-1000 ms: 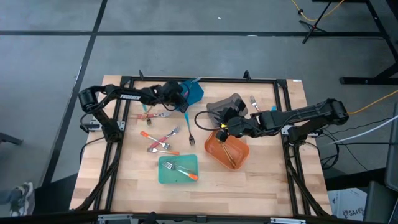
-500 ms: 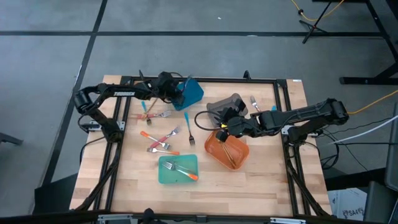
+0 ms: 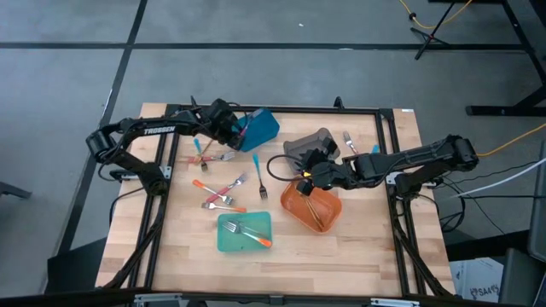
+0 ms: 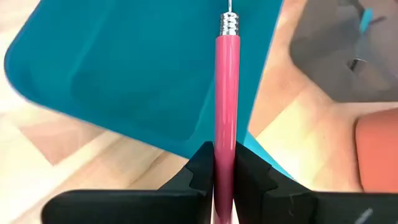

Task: Sort silverware by color (type)
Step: Put the pink fork into the blue bin

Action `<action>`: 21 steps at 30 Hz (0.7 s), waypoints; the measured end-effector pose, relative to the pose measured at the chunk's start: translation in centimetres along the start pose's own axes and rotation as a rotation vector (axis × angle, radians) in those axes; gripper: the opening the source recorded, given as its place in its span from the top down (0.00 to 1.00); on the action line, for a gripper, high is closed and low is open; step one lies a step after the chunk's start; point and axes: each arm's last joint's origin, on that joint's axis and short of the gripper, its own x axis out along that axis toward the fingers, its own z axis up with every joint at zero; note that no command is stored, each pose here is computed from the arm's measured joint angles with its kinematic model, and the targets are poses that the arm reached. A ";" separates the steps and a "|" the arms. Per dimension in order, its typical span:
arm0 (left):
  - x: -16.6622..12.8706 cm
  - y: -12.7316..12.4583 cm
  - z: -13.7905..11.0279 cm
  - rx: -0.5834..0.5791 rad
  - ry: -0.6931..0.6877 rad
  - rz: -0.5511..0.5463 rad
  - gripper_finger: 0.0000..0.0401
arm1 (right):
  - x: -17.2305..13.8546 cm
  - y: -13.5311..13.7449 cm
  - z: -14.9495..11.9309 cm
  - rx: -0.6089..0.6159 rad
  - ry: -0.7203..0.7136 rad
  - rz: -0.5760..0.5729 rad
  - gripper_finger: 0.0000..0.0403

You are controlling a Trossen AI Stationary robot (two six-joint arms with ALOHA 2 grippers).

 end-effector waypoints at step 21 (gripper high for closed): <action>-0.1 0.2 -0.8 -0.096 0.139 -0.080 0.92 | 0.0 0.2 -0.1 0.000 0.023 0.068 0.71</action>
